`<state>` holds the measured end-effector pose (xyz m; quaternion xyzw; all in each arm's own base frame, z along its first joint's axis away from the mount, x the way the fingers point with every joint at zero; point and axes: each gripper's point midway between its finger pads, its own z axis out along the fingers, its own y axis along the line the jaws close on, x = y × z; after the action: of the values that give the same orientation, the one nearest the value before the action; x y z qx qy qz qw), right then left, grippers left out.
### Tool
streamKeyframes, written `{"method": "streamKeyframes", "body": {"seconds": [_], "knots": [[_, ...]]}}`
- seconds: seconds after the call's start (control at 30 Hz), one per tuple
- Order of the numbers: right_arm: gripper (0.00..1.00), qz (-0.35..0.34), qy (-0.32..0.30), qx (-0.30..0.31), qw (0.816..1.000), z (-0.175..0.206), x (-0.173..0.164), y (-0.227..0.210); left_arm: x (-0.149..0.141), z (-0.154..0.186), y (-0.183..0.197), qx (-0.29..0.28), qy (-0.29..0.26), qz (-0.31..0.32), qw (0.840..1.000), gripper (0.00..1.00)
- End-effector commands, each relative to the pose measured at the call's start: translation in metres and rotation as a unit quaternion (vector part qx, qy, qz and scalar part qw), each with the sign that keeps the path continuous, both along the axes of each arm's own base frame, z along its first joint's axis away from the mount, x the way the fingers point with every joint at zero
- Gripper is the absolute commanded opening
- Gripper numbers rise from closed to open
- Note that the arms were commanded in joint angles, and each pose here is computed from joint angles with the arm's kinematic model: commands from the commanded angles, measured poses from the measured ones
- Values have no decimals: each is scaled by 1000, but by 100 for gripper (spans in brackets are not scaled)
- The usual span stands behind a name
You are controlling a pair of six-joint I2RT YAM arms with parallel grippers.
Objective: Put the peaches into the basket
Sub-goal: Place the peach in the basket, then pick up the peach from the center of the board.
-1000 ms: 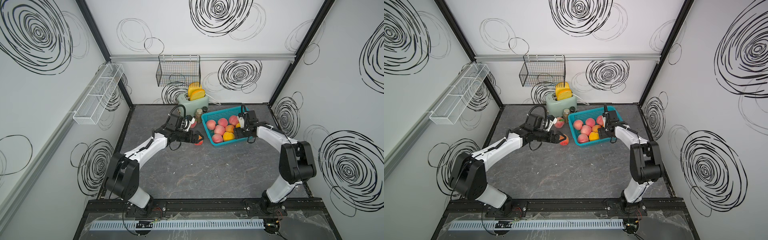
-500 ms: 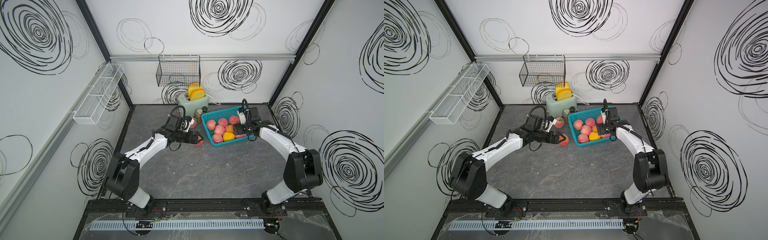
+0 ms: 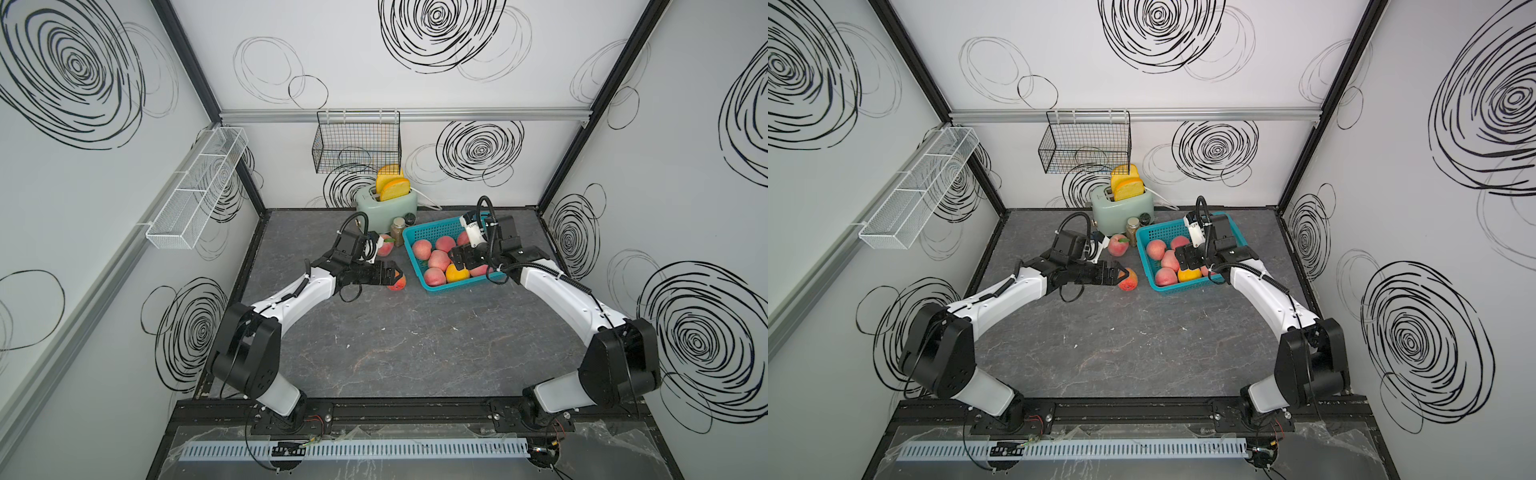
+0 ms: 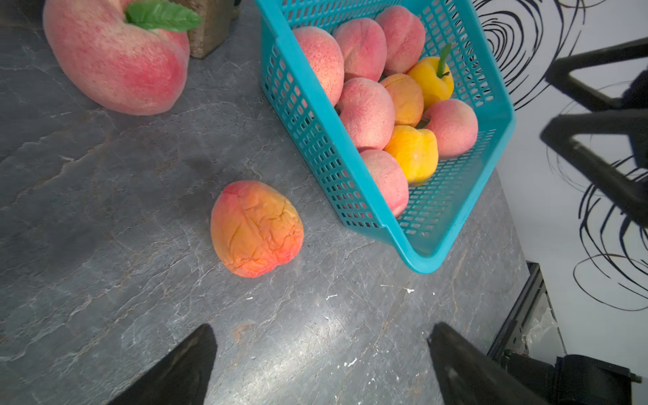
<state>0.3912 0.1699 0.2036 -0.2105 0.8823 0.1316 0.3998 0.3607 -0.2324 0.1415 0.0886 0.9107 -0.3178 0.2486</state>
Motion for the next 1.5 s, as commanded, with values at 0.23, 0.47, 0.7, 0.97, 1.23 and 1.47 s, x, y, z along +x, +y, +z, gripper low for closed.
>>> {"method": "streamKeyframes", "body": {"seconds": [0.23,0.47,0.7,0.97,1.23,1.47], "knots": [[94,87,-31,62,994,22,-24,36,32,-9,-2,13,-8,37,999,98],[94,126,-40,91,987,27,-44,48,42,-25,-13,21,2,34,999,98],[95,152,-38,98,983,26,-52,60,50,-37,-21,26,12,47,998,98],[95,163,-36,100,981,25,-56,67,59,-54,-22,46,19,54,997,98],[95,169,-24,103,980,17,-56,71,62,-66,-25,59,24,56,996,98],[95,169,-27,103,980,18,-56,71,64,-74,-30,64,29,53,996,99]]}}
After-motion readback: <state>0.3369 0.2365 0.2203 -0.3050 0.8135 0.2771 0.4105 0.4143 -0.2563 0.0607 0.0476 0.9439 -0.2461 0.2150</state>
